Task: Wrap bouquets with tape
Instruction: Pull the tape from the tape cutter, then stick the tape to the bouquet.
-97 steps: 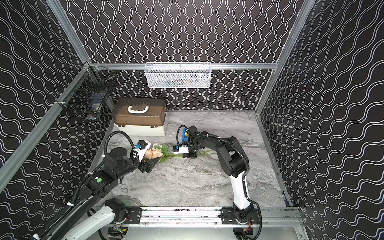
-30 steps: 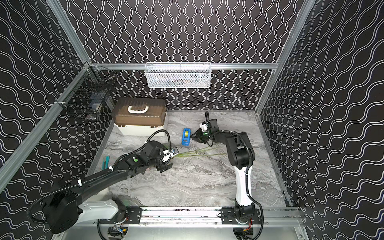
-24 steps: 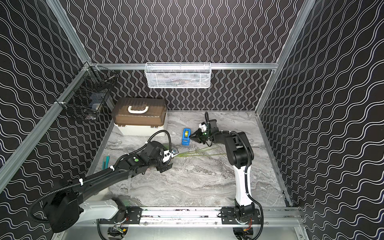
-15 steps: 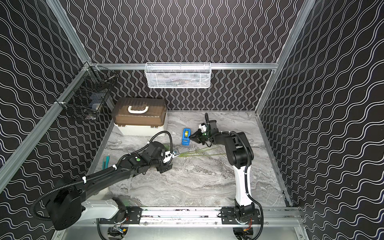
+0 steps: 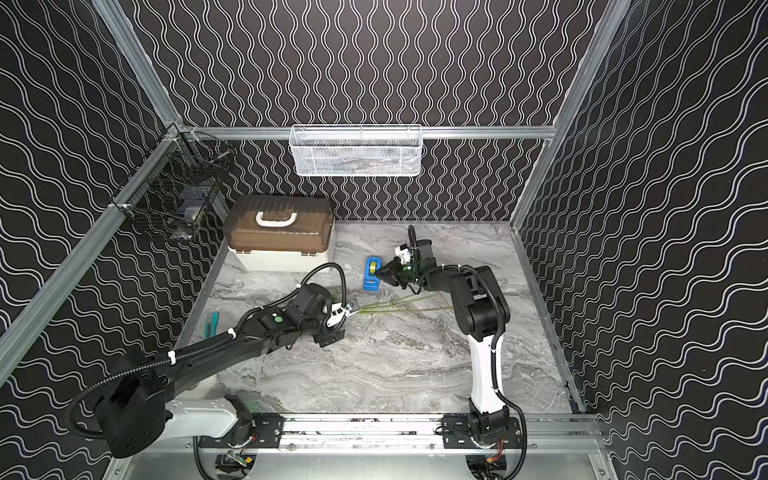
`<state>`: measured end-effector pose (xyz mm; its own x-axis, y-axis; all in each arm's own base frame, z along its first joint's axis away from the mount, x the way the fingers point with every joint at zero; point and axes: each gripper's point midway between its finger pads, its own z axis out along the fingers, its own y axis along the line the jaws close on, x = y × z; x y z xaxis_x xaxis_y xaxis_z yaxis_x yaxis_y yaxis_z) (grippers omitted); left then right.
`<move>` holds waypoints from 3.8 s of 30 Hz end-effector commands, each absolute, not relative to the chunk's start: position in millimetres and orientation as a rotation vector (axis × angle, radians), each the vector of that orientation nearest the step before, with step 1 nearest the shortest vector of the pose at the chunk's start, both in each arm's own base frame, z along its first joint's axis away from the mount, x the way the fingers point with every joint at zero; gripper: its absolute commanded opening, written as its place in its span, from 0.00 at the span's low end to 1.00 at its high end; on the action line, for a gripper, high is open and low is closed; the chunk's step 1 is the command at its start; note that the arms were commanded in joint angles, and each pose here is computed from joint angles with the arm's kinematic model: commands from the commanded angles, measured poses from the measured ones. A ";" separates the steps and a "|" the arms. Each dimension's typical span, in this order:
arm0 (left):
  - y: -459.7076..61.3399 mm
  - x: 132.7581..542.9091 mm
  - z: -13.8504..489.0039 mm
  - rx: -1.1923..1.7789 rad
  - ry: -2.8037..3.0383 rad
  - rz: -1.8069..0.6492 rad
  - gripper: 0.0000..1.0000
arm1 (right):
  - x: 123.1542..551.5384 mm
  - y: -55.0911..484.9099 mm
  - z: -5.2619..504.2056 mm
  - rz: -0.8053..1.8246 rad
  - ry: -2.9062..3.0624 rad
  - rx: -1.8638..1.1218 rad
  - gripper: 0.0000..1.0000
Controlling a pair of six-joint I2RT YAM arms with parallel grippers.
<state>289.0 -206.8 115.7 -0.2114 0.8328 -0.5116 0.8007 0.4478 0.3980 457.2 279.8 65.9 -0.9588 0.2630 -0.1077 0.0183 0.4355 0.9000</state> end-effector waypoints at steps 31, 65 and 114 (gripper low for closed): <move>-205.4 292.1 113.7 1.409 2.002 0.105 0.90 | 462.4 295.7 35.3 1.576 2.491 0.295 0.19; -203.3 294.8 96.6 1.469 2.035 0.143 0.91 | 458.8 305.4 87.1 1.798 2.302 0.199 0.00; -230.8 324.7 69.0 1.928 2.001 0.010 0.73 | 433.7 299.1 107.2 1.841 2.252 0.154 0.00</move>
<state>325.5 -232.6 71.6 -0.0448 0.9630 -0.2657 0.9557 0.1187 0.2693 436.5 294.3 85.3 -0.9638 0.2549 -0.0786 -0.0077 0.2680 0.9634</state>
